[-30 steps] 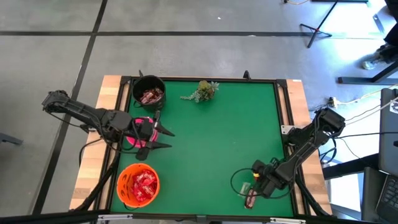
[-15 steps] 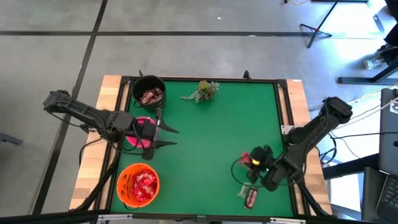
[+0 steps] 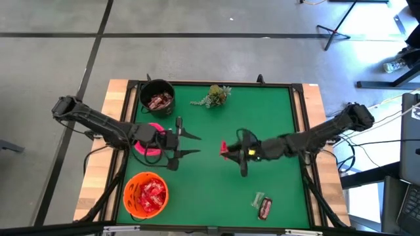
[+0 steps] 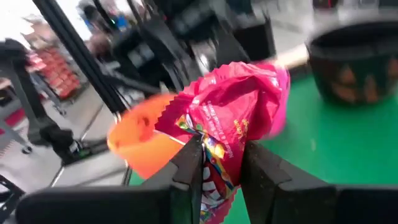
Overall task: Sort candy
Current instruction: Put the red candy into the orange bucket, then put the brown chocolate into the black bucket
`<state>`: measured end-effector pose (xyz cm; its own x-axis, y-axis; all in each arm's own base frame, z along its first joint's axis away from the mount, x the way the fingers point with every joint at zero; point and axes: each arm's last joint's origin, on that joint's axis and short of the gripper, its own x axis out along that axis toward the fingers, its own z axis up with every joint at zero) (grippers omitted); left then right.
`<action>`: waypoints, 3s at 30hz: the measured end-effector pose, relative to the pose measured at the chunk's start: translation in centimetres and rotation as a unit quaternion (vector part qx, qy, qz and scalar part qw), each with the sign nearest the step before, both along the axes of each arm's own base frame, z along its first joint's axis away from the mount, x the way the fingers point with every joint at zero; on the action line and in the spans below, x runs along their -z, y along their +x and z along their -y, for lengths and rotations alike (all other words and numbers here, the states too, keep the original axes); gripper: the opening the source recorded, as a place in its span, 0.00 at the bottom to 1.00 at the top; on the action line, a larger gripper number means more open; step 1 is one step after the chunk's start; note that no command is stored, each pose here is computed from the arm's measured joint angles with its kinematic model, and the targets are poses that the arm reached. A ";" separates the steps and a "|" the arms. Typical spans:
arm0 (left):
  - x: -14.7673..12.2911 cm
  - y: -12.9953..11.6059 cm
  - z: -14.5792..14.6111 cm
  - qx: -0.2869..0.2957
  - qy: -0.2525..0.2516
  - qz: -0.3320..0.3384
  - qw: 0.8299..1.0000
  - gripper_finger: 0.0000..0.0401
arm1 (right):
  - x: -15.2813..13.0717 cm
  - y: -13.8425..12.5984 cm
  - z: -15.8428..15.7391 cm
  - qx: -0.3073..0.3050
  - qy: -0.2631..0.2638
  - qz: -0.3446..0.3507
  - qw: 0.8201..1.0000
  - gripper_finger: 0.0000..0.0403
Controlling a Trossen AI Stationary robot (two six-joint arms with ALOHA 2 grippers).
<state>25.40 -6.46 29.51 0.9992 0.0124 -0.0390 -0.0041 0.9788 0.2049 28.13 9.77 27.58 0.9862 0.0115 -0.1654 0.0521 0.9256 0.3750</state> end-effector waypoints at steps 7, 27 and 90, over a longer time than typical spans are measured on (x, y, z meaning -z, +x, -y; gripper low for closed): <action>0.0 0.4 -0.7 -0.029 -0.002 0.008 1.000 0.45 | -0.3 2.2 2.2 0.008 -0.018 0.080 0.997 0.21; 0.8 0.2 -0.7 -0.085 -0.091 -0.023 0.992 0.45 | -0.7 11.2 0.8 0.012 -0.098 -0.009 0.995 0.21; 2.0 -12.2 8.4 0.179 -0.118 -0.273 0.938 0.22 | -3.0 7.4 -4.9 -0.142 -0.093 -0.028 0.985 0.59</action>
<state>13.19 -14.82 27.54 0.7678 -0.3928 -0.5062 0.3752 0.9160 -0.1418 35.56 14.64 30.54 0.9369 0.2503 -0.2440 -0.2038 0.9583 0.2005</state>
